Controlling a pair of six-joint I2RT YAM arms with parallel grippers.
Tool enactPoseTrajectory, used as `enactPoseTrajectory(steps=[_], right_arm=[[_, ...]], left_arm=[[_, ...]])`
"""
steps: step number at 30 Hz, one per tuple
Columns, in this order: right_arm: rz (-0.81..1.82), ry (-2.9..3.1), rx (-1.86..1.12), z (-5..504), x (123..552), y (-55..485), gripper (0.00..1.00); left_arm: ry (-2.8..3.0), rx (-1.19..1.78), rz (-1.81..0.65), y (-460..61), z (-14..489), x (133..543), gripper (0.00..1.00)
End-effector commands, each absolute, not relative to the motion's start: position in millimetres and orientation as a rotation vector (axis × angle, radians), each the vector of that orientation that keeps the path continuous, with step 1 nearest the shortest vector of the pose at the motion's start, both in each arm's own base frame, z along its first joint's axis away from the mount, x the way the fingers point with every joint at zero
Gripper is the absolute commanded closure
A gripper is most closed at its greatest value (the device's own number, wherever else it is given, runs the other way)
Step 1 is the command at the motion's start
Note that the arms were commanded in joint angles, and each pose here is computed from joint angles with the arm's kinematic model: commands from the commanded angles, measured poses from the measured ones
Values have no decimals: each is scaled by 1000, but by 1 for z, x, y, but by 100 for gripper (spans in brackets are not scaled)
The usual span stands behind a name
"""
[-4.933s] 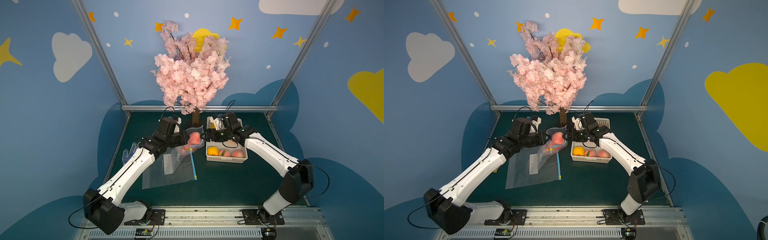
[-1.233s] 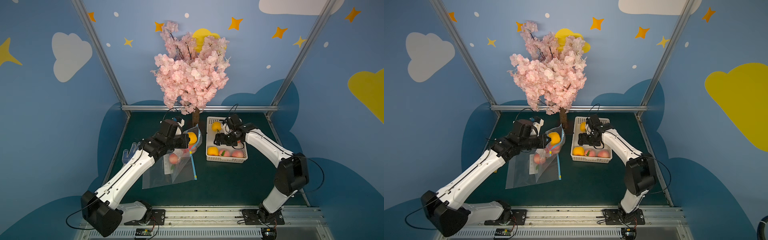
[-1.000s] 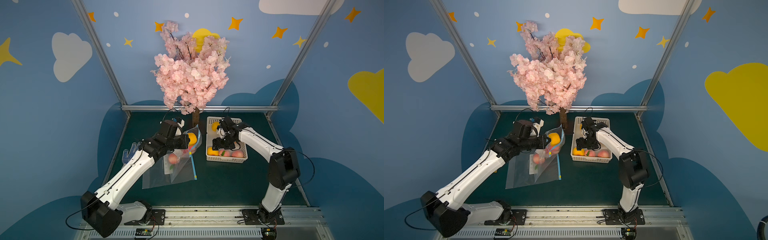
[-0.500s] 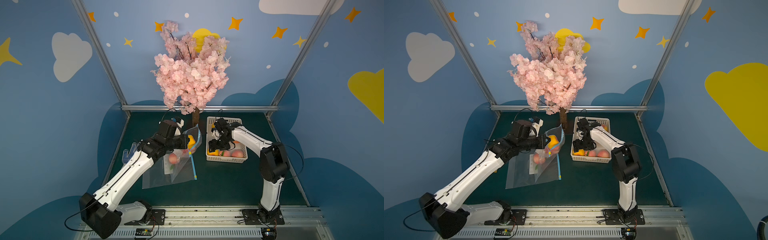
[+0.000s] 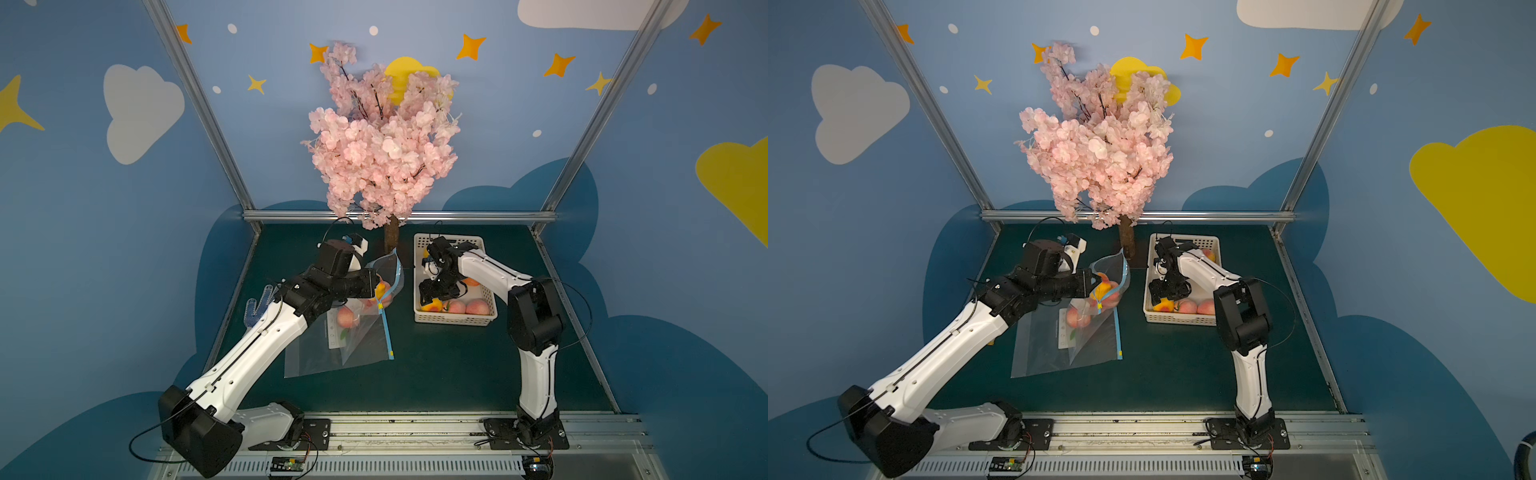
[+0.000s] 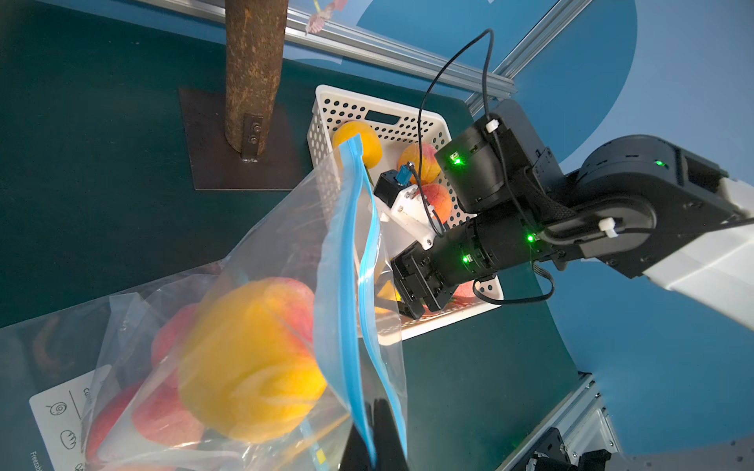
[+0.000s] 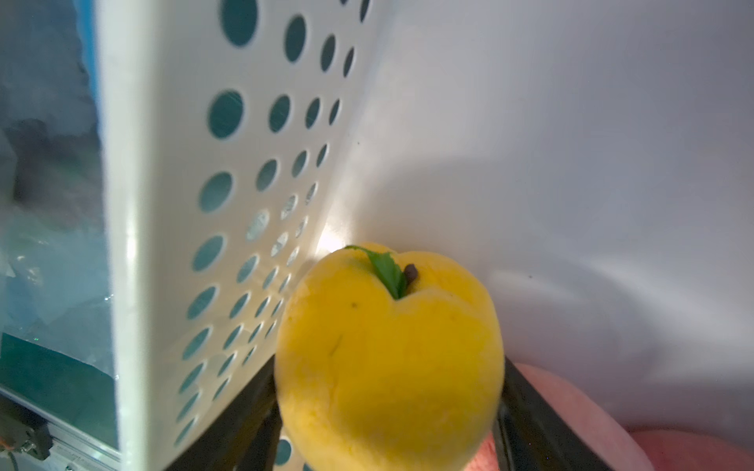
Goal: Place the peach in a zip-top bag and seal the zipper
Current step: Pick up the peach from the basket, then place the peach in the zipper food storage bag.
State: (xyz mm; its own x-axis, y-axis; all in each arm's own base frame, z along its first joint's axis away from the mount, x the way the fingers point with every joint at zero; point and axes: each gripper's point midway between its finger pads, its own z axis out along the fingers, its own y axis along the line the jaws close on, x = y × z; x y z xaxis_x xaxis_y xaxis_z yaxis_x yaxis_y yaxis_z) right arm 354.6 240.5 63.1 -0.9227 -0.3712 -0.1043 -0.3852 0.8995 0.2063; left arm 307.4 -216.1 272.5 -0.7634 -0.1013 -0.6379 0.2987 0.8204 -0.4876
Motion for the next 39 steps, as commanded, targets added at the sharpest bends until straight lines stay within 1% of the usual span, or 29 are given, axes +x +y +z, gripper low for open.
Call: enactPoseTrajectory(steps=[1, 7, 9, 11, 17, 19, 22, 27, 29, 30, 31, 32, 33, 34, 36, 39], right_arm=[[344, 2966, -541, 90, 355, 236, 47], [454, 2742, -419, 173, 365, 238, 47], [579, 2658, -436, 201, 359, 249, 47], [767, 2558, -488, 232, 347, 270, 47], [1134, 2296, -602, 289, 314, 324, 46], [1203, 2229, -604, 297, 311, 338, 45], [1217, 2206, -619, 296, 312, 355, 44], [1115, 2269, -599, 273, 331, 374, 44], [985, 2324, -571, 257, 344, 372, 42], [923, 2349, -567, 250, 348, 371, 40], [862, 2372, -572, 245, 350, 370, 33], [841, 2393, -586, 242, 348, 371, 22], [854, 2398, -620, 244, 343, 374, 15], [891, 2391, -652, 249, 337, 377, 12], [957, 2345, -667, 266, 332, 378, 9], [1037, 2248, -647, 295, 330, 371, 7]], left_arm=[[2317, 163, -778, -218, 273, 308, 97], [2323, 167, -791, -221, 271, 308, 97], [2324, 169, -795, -221, 271, 308, 97], [2323, 167, -798, -222, 271, 308, 97], [2309, 167, -810, -222, 276, 308, 97], [2305, 171, -818, -223, 278, 307, 97], [2296, 183, -835, -224, 282, 305, 97], [2266, 215, -879, -228, 292, 300, 97], [2251, 219, -882, -227, 297, 298, 97], [2244, 219, -883, -227, 299, 297, 97], [2235, 219, -886, -226, 302, 296, 97], [2225, 219, -884, -225, 304, 296, 97], [2220, 213, -879, -224, 306, 297, 97], [2217, 209, -869, -222, 308, 298, 97], [2214, 194, -853, -219, 310, 300, 97], [2210, 169, -836, -215, 310, 303, 97]])
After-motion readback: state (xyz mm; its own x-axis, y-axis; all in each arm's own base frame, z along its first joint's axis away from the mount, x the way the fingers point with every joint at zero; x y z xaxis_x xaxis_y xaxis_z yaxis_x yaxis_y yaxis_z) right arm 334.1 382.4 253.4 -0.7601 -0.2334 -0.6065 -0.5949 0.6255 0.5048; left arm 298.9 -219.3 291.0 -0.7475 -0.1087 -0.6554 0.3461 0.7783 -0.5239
